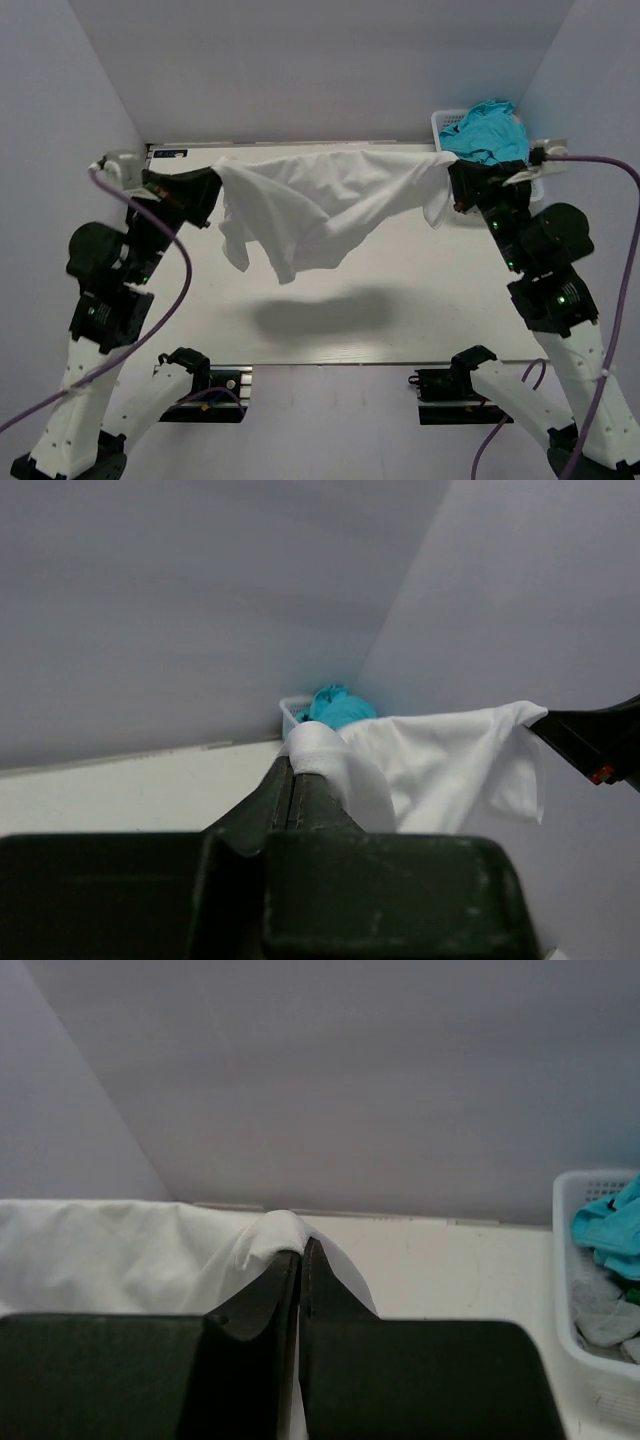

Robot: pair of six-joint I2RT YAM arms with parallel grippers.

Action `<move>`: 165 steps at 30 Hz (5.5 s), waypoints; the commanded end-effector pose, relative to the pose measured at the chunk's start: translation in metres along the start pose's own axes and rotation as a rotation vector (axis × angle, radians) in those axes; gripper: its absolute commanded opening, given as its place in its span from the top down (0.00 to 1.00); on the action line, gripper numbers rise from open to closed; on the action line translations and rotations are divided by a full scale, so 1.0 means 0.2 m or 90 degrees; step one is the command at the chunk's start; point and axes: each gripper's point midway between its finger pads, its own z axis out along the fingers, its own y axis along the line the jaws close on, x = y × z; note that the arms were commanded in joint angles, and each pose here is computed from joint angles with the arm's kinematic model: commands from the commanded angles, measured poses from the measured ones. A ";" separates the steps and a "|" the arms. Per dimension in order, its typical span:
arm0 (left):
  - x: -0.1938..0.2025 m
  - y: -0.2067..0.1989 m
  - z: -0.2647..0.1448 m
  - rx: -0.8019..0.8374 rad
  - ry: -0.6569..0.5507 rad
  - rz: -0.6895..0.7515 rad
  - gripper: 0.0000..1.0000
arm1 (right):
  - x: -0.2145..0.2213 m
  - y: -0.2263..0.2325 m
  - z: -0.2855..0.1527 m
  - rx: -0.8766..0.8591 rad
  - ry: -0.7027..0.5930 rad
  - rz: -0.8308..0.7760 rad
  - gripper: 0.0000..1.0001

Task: Fold and stack the t-shirts
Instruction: Flatten out the tshirt

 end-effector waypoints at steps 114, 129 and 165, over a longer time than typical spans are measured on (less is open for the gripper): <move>1.75 1.33 0.07 -0.543 0.574 -0.111 1.00 | 2.18 -0.14 -0.02 0.122 0.765 0.089 1.00; 1.16 1.18 -0.13 -0.682 0.312 -0.188 1.00 | 1.46 -0.40 0.06 0.306 0.491 0.000 1.00; -0.99 -0.24 -0.34 -0.064 -0.291 -0.135 1.00 | -1.11 0.28 -0.42 -0.082 -0.264 -0.054 1.00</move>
